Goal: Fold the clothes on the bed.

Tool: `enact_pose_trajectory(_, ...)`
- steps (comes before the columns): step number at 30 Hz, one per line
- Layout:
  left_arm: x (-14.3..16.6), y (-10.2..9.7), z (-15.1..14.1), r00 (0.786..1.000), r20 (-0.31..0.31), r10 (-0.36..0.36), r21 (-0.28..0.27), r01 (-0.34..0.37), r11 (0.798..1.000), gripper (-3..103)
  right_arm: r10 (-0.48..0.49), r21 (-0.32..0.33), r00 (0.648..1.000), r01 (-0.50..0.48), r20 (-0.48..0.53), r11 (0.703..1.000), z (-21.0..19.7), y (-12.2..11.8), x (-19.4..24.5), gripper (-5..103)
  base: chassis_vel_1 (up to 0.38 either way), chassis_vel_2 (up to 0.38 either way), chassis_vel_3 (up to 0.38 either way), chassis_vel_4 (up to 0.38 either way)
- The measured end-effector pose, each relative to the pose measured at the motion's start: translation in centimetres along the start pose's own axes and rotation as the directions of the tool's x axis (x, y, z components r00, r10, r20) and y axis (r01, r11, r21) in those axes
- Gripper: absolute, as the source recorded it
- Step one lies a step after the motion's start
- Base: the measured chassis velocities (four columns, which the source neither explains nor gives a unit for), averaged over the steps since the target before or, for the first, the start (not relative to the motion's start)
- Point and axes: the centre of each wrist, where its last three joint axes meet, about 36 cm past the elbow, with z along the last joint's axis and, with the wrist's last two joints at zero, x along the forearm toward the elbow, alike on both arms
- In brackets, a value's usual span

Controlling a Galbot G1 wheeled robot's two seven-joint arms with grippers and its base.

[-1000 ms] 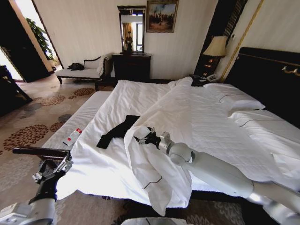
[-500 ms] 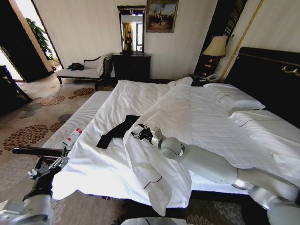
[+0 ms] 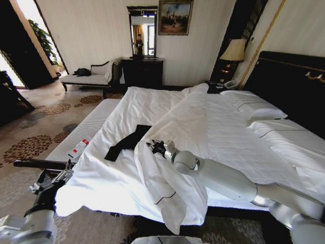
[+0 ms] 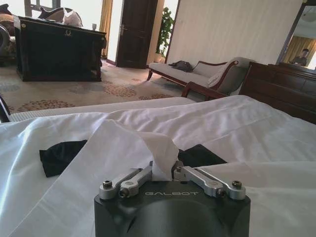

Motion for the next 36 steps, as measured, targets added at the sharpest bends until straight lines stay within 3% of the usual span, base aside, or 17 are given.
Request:
enact_pose_trajectory(2,0.0,0.0,0.0,1.000,0.000,0.000,0.001,0.000,1.000,100,0.016,0.003,1.000,-0.016,0.003,1.000,-0.1,-0.2,0.1,0,0.000,0.000,0.000,0.000)
enact_pose_trajectory(3,0.0,0.0,0.0,1.000,-0.001,0.000,0.001,0.000,1.000,100,0.018,0.004,1.000,-0.018,0.004,1.000,-0.2,-0.3,0.1,0,0.000,0.000,0.000,0.000)
enact_pose_trajectory(4,0.0,0.0,0.0,1.000,-0.001,0.000,0.001,0.000,1.000,100,0.021,0.003,1.000,-0.021,0.007,1.000,-0.4,-0.3,0.4,9,0.000,0.000,0.000,0.000)
enact_pose_trajectory(6,0.0,0.0,0.1,1.000,-0.001,0.000,0.001,0.000,1.000,100,0.022,-0.002,1.000,-0.022,0.002,1.000,-0.7,-0.3,0.7,9,0.000,0.000,0.000,0.000)
enact_pose_trajectory(7,0.0,0.0,0.1,1.000,-0.002,0.000,0.002,0.000,1.000,100,0.025,-0.010,1.000,-0.026,-0.015,1.000,-1.0,-0.3,1.1,20,0.000,0.000,0.000,0.000)
enact_pose_trajectory(9,0.0,0.0,0.1,1.000,-0.003,0.000,0.002,0.000,1.000,100,0.029,-0.020,0.999,-0.030,-0.037,0.999,-1.2,-0.2,1.6,20,0.000,0.000,0.000,0.000)
enact_pose_trajectory(13,0.0,0.0,0.1,1.000,-0.005,0.001,0.000,-0.001,1.000,100,0.057,-0.054,0.985,-0.066,-0.163,0.996,-2.1,0.8,3.6,41,0.000,0.000,0.000,0.000)
enact_pose_trajectory(15,0.0,-0.1,0.1,1.000,-0.005,0.002,0.000,-0.002,1.000,100,0.059,-0.062,0.980,-0.072,-0.188,0.995,-2.3,1.1,4.1,41,0.000,0.000,0.000,0.000)
enact_pose_trajectory(16,0.1,-0.1,0.1,1.000,-0.005,0.003,-0.001,-0.003,1.000,100,0.062,-0.066,0.974,-0.078,-0.217,0.995,-2.5,1.3,4.5,52,0.000,0.000,0.000,0.000)
enact_pose_trajectory(17,0.1,-0.1,0.1,1.000,-0.006,0.004,-0.002,-0.004,1.000,100,0.066,-0.066,0.971,-0.084,-0.231,0.994,-2.5,1.3,4.7,52,0.000,0.000,0.000,0.000)
enact_pose_trajectory(18,0.1,-0.1,0.1,1.000,-0.006,0.004,-0.002,-0.004,1.000,100,0.066,-0.066,0.971,-0.084,-0.231,0.994,-2.5,1.3,4.7,52,0.000,0.000,0.000,0.000)
enact_pose_trajectory(21,0.2,-0.2,0.0,1.000,-0.005,0.006,-0.004,-0.006,1.000,100,0.080,-0.066,0.966,-0.099,-0.248,0.993,-2.4,1.0,4.9,68,0.000,0.000,0.000,0.000)
enact_pose_trajectory(24,0.2,-0.3,0.0,1.000,-0.004,0.007,-0.005,-0.007,1.000,100,0.082,-0.067,0.965,-0.102,-0.251,0.993,-2.4,0.9,5.0,74,0.000,0.000,0.000,0.000)
enact_pose_trajectory(25,0.2,-0.3,-0.1,1.000,-0.003,0.007,-0.007,-0.007,1.000,100,0.078,-0.071,0.964,-0.099,-0.254,0.993,-2.4,0.9,5.1,85,0.000,0.000,0.000,0.000)
enact_pose_trajectory(27,0.2,-0.3,-0.1,1.000,-0.003,0.008,-0.007,-0.008,1.000,100,0.074,-0.074,0.964,-0.096,-0.256,0.993,-2.4,1.1,5.2,85,0.000,0.000,0.000,0.000)
enact_pose_trajectory(31,0.3,-0.3,-0.2,1.000,-0.002,0.007,-0.007,-0.007,1.000,100,0.056,-0.085,0.963,-0.082,-0.265,0.993,-2.0,1.9,4.6,100,0.000,0.000,0.000,0.000)
enact_pose_trajectory(36,0.4,-0.3,-0.2,1.000,-0.001,0.004,-0.007,-0.004,1.000,100,0.053,-0.093,0.962,-0.080,-0.269,0.992,-2.0,2.0,3.5,100,0.000,0.000,0.000,0.000)
